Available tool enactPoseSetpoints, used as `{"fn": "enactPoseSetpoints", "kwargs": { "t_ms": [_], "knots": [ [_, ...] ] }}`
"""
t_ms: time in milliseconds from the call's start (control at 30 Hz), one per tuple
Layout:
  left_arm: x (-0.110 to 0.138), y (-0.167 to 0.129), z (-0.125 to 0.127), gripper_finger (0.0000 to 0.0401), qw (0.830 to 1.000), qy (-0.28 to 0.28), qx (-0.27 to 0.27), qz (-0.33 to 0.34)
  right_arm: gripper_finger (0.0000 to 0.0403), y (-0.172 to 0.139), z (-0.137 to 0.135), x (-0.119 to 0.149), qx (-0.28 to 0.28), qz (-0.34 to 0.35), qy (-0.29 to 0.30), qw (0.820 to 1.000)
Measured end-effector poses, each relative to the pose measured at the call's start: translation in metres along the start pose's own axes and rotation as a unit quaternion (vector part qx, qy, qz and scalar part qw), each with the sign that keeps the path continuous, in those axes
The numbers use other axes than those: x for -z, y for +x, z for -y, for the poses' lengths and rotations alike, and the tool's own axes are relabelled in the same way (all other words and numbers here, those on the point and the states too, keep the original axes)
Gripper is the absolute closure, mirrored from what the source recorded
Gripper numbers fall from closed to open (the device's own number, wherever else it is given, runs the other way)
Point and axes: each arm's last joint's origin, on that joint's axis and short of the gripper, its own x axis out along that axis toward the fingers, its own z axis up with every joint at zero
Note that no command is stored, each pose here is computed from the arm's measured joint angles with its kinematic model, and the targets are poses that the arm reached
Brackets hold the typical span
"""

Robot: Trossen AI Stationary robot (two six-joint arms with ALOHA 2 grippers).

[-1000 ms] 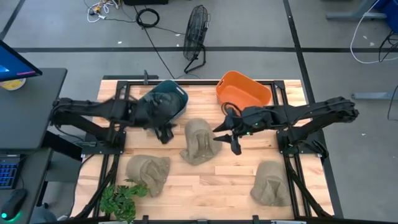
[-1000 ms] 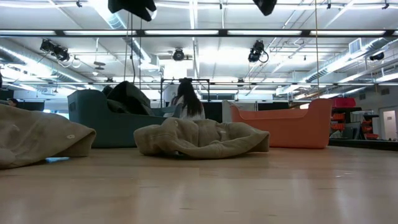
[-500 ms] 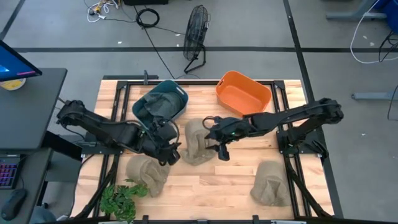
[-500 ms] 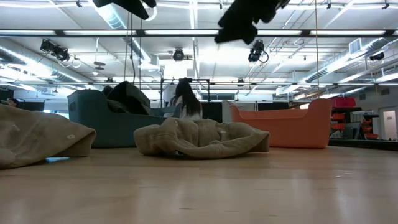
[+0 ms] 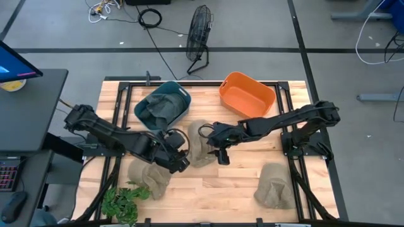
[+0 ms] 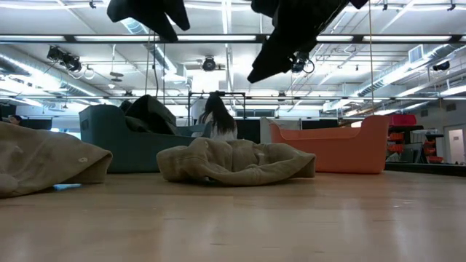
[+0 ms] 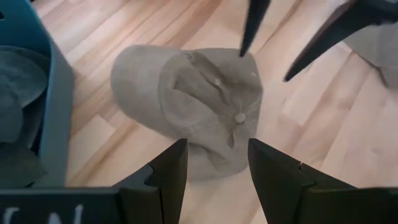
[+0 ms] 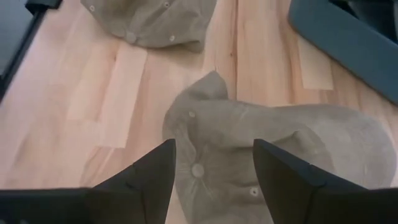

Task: Pick & Place hat
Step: Put the top brown cap into the orange bin

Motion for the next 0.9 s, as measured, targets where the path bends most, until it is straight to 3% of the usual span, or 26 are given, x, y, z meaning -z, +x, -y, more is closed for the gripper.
{"fn": "enactPoseSetpoints", "kwargs": {
  "t_ms": [267,533,700,900],
  "knots": [
    [-0.001,0.001,0.003,0.0229,1.0,-0.014,0.007,0.005,0.0183,0.024,0.009,0.01,0.038,-0.035,-0.023,0.998],
    [-0.001,0.001,0.003,0.0229,1.0,-0.017,0.011,0.007,0.0183,0.036,0.049,0.013,0.111,-0.037,0.007,0.993],
    [-0.001,0.001,0.003,0.0229,1.0,-0.015,0.011,0.007,0.0183,0.048,0.072,0.019,0.08,-0.041,0.032,0.995],
    [-0.001,0.001,0.003,0.0229,1.0,-0.01,0.009,0.006,0.0183,0.07,0.076,0.031,0.079,-0.064,0.005,0.995]
  ]
}}
